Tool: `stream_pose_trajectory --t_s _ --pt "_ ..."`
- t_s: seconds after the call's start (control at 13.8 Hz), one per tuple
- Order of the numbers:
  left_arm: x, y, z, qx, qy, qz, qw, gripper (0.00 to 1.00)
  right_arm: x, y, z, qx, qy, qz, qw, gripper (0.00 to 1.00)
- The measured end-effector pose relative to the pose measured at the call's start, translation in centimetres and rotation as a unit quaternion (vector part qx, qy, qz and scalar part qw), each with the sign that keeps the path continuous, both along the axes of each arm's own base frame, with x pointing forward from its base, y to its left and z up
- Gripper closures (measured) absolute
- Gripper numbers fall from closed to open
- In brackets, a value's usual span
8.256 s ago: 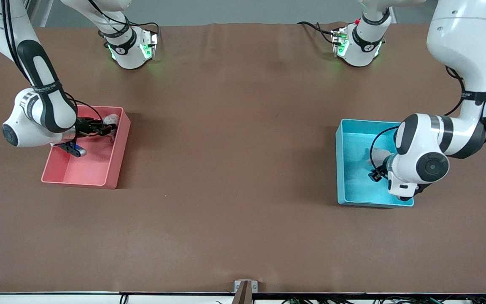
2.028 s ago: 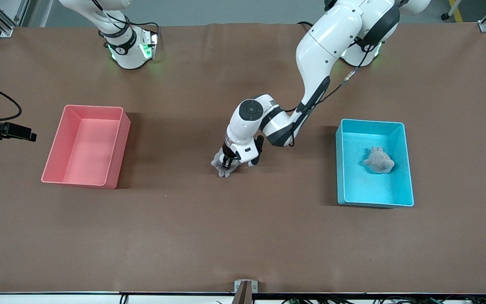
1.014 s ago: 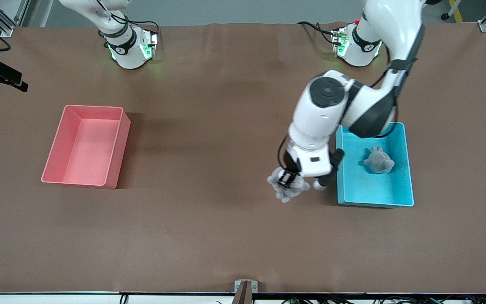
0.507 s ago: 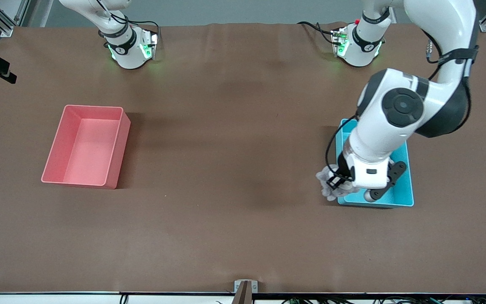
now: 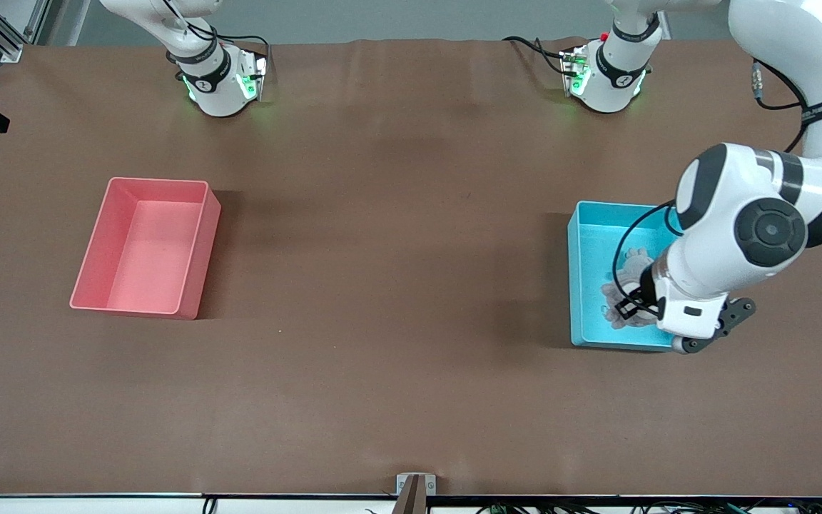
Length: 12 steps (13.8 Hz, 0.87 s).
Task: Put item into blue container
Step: 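Carry the Totoro plush into the blue box and open the left gripper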
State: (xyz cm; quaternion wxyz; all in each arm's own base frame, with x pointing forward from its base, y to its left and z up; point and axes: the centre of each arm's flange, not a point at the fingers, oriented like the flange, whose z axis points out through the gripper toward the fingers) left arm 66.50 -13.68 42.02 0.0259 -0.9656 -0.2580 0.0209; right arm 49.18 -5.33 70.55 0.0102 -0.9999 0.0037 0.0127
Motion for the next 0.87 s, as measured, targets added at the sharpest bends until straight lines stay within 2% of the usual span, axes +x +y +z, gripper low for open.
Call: stream_pose_trajectory --t_s 0.29,0.51,0.72,0.87 --pt "-0.1 4.9 -3.2 0.001 0.033 -0.014 0.999 0.69 -0.4 0.2 -0.3 0.002 0.019 0.002 1.000 0.00" --pt "0.4 8.9 -8.4 -0.007 0.066 -0.008 0.998 0.72 -0.6 0.1 -0.6 0.004 0.030 0.003 1.000 0.00" --pt "0.9 9.9 -13.6 -0.016 0.081 -0.001 0.997 0.72 -0.3 0.0 -1.0 0.004 0.033 0.005 0.999 0.00" --pt "1.0 9.1 -14.5 -0.019 0.083 0.004 0.996 0.59 -0.1 0.0 -1.1 0.003 0.029 0.005 1.000 0.00"
